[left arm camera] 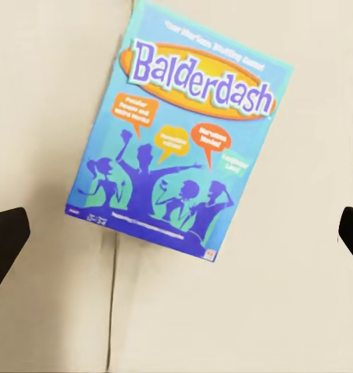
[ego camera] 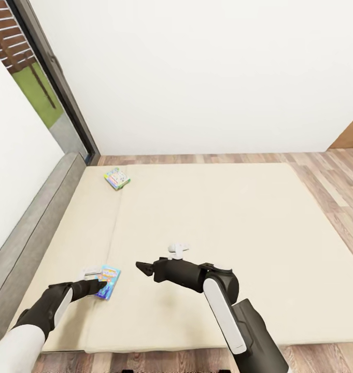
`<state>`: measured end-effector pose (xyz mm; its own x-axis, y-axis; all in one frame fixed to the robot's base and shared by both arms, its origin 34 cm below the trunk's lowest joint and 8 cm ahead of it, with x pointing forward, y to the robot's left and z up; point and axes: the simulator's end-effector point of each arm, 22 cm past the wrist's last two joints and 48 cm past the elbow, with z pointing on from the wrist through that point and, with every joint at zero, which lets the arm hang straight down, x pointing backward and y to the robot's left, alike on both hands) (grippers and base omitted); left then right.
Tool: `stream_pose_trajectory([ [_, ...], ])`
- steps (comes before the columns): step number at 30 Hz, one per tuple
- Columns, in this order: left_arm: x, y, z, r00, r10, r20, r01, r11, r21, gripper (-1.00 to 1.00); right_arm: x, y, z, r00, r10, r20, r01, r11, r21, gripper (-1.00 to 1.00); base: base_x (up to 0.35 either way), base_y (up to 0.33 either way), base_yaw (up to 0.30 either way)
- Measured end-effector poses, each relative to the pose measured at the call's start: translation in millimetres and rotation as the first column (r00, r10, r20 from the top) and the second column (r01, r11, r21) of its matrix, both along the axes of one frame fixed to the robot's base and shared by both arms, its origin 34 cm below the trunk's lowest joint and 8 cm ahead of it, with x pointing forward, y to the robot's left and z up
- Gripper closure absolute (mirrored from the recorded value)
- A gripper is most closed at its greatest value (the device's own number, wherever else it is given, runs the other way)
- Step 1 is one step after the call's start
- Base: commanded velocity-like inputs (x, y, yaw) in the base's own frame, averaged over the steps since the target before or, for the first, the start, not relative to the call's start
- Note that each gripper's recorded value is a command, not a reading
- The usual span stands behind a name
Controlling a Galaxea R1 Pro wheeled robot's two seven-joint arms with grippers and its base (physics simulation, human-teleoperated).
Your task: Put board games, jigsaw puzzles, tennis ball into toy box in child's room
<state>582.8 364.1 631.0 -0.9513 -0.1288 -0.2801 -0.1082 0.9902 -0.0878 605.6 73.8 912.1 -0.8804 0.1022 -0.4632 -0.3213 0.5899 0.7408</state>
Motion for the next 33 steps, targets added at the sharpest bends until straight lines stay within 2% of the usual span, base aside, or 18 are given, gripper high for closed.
stream_pose_trajectory([
  [5,47.9,1.1,18.3,0.998,0.000,0.066,0.000,1.000,0.003,-1.00,-0.7,-0.3,-3.4,1.000,0.001,-0.010,-0.001,1.000,0.003,-1.00,0.000,0.000,0.000],
  [11,77.0,1.0,28.4,0.995,0.002,0.103,-0.002,1.000,0.005,-1.00,-0.8,-0.2,-4.5,1.000,0.002,-0.014,-0.002,1.000,0.009,-1.00,0.000,0.000,0.000],
  [23,80.4,8.5,20.2,0.995,0.014,0.096,-0.020,0.998,0.062,-1.00,-3.3,1.6,-11.7,1.000,0.008,-0.030,-0.008,1.000,0.012,-1.00,0.000,0.000,0.000],
  [33,75.7,11.2,11.7,0.997,0.016,0.081,-0.022,0.997,0.077,-1.00,-3.9,1.1,-19.2,0.999,0.005,-0.044,-0.005,1.000,0.012,-1.00,0.000,0.000,0.000],
])
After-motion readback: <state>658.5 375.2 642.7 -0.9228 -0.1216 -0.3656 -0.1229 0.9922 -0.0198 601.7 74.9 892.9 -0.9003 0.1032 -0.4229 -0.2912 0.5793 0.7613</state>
